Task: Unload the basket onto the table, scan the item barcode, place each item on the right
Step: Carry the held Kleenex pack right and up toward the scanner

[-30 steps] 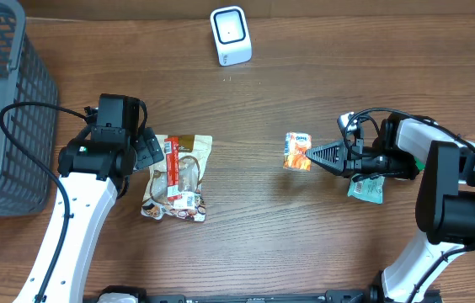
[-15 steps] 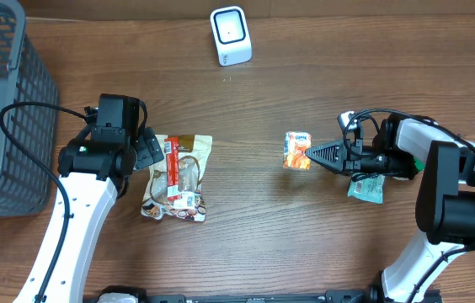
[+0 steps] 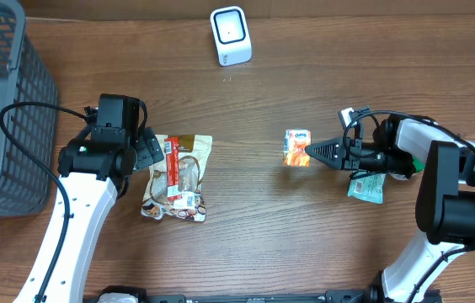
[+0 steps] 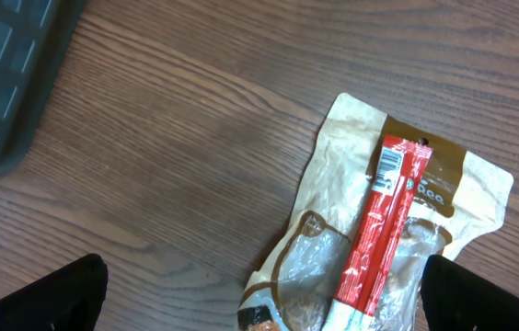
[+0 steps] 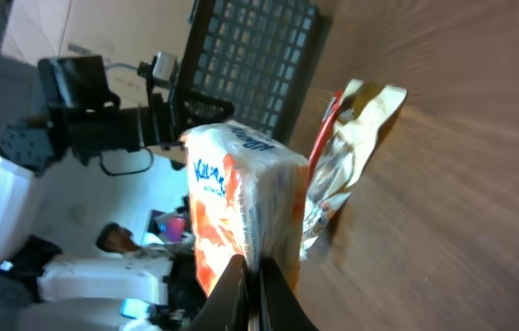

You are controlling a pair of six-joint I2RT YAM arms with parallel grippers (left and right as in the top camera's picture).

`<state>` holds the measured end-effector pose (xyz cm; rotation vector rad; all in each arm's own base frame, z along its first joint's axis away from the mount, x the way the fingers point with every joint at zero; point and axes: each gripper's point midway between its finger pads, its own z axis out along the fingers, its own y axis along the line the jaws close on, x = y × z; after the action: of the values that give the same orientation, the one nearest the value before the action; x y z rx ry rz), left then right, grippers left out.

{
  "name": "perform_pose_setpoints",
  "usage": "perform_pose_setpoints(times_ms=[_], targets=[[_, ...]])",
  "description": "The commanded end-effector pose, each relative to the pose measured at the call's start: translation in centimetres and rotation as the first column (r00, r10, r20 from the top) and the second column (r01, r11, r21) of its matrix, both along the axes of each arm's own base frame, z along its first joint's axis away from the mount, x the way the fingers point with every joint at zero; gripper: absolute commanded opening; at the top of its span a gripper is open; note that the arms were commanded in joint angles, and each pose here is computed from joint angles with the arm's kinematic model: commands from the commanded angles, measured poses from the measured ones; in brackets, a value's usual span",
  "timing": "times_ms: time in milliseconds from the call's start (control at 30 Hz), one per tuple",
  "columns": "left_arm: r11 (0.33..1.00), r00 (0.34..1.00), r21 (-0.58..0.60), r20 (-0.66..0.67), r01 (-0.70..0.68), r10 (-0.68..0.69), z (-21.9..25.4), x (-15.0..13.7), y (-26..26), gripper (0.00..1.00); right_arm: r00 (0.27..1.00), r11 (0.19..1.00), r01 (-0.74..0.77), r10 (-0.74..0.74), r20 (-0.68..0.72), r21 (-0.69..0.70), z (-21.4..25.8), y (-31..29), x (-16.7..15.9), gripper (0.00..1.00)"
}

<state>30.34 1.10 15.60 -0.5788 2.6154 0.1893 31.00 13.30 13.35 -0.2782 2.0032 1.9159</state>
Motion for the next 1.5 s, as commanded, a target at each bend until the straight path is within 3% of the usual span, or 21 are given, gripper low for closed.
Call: perform_pose_setpoints(times_ms=[0, 167, 333, 467, 600, 700, 1000, 1233, 1367, 1467], targets=[[1.000, 1.000, 0.011, 0.021, -0.002, 0.001, 0.7, 0.3, 0.2, 1.00, 0.998, 1.000, -0.001, 0.002, -0.060, 0.003, 0.0, 0.1, 0.8, 0.04], [1.000, 1.000, 0.011, 0.022, -0.002, 0.001, 0.8, 0.3, 0.2, 1.00, 0.984, 0.998, 0.001, -0.012, -0.180, -0.060, -1.7, -0.2, 2.6, 0.04], [1.000, 1.000, 0.011, 0.021, -0.002, 0.001, 0.7, 0.3, 0.2, 1.00, 0.949, 0.976, 0.017, -0.084, -0.305, -0.219, -4.7, -0.4, 4.1, 0.04], [1.000, 1.000, 0.011, 0.021, -0.002, 0.001, 0.7, 0.3, 0.2, 1.00, 0.949, 0.961, 0.022, -0.107, -0.296, -0.277, -4.6, -0.2, 5.3, 0.04], [1.000, 1.000, 0.011, 0.022, -0.002, 0.001, 0.8, 0.3, 0.2, 1.00, 0.964, 0.954, 0.018, -0.096, -0.249, -0.298, -2.1, 0.4, 6.8, 0.04], [1.000, 1.000, 0.011, 0.021, -0.002, 0.001, 0.7, 0.3, 0.2, 0.99, 0.970, 0.914, 0.019, -0.115, -0.215, -0.405, -0.7, 1.0, 7.8, 0.04], [1.000, 1.000, 0.011, 0.021, -0.002, 0.001, 0.7, 0.3, 0.2, 0.99, 0.971, 0.681, 0.085, -0.220, -0.093, -0.727, 5.1, 1.8, 10.5, 0.04], [1.000, 1.000, 0.011, 0.022, -0.002, 0.001, 0.8, 0.3, 0.2, 1.00, 0.933, 0.530, 0.303, -0.335, 0.133, -0.792, 14.8, 2.1, 12.4, 0.03], [1.000, 1.000, 0.011, 0.022, -0.002, 0.001, 0.8, 0.3, 0.2, 1.00, 0.871, 0.466, 0.471, -0.378, 0.312, -0.749, 21.3, 1.7, 12.9, 0.03], [1.000, 1.000, 0.011, 0.022, -0.002, 0.001, 0.8, 0.3, 0.2, 0.99, 0.828, 0.425, 0.547, -0.401, 0.392, -0.721, 23.4, 1.4, 13.3, 0.03]])
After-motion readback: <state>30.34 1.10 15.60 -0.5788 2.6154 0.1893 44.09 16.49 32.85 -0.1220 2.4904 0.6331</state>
